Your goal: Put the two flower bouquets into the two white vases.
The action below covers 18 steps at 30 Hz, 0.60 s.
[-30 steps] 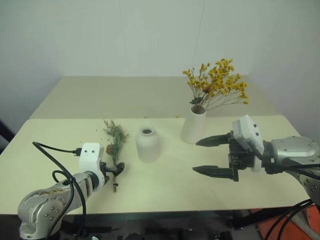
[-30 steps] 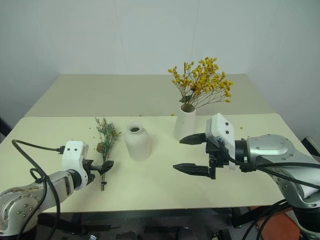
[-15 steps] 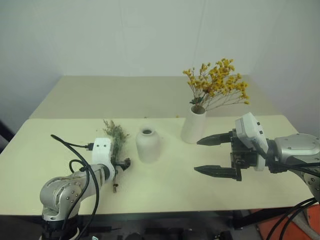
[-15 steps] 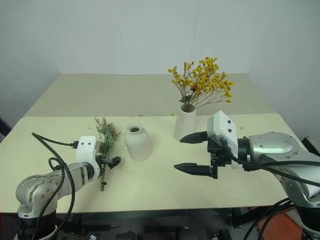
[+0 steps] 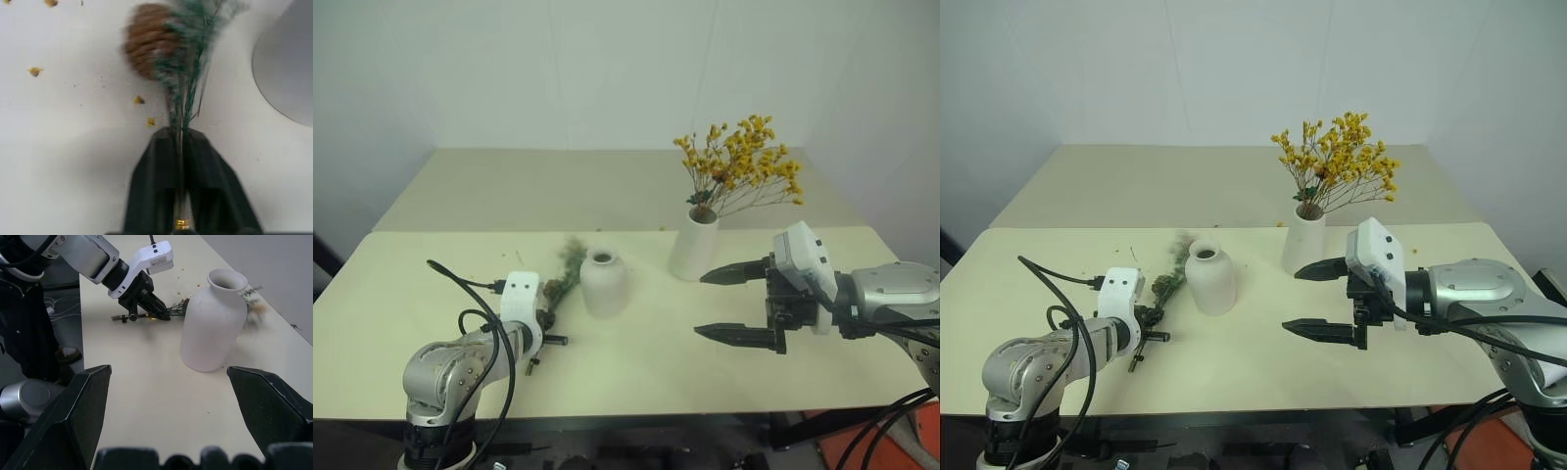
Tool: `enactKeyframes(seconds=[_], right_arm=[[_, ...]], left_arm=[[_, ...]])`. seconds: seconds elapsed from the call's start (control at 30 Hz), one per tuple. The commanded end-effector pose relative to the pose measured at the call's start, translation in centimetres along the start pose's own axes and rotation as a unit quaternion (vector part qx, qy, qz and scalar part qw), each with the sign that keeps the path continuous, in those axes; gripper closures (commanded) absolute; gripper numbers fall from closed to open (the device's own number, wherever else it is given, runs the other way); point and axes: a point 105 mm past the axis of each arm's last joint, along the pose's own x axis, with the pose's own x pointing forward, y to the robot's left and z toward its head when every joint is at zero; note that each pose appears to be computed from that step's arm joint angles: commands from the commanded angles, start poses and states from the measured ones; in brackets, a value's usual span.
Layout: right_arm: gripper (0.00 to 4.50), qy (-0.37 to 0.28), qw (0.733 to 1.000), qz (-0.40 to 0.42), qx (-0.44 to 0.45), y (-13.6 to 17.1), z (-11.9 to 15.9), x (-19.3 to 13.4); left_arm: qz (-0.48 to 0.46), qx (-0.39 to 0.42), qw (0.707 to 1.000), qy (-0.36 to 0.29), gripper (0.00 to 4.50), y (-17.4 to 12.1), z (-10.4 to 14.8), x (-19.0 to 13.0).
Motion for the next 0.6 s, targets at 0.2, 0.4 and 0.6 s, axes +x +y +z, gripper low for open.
enactKeyframes(seconds=[0.2,0.4,0.6], right_arm=[[0.0,-0.002,0.999,-0.014,-0.03,-0.5,0.9,-0.8],[0.0,-0.005,0.999,-0.019,-0.035,-0.6,1.0,-0.7],[0.0,-0.016,0.998,-0.035,-0.048,-0.5,1.3,-0.5]], left_arm=[[0.016,-0.03,0.992,-0.12,4.28,1.6,3.7,-1.1],[0.038,-0.055,0.971,-0.23,4.28,3.9,7.1,-2.4],[0.042,-0.052,0.927,-0.369,4.28,5.1,11.5,-4.4]])
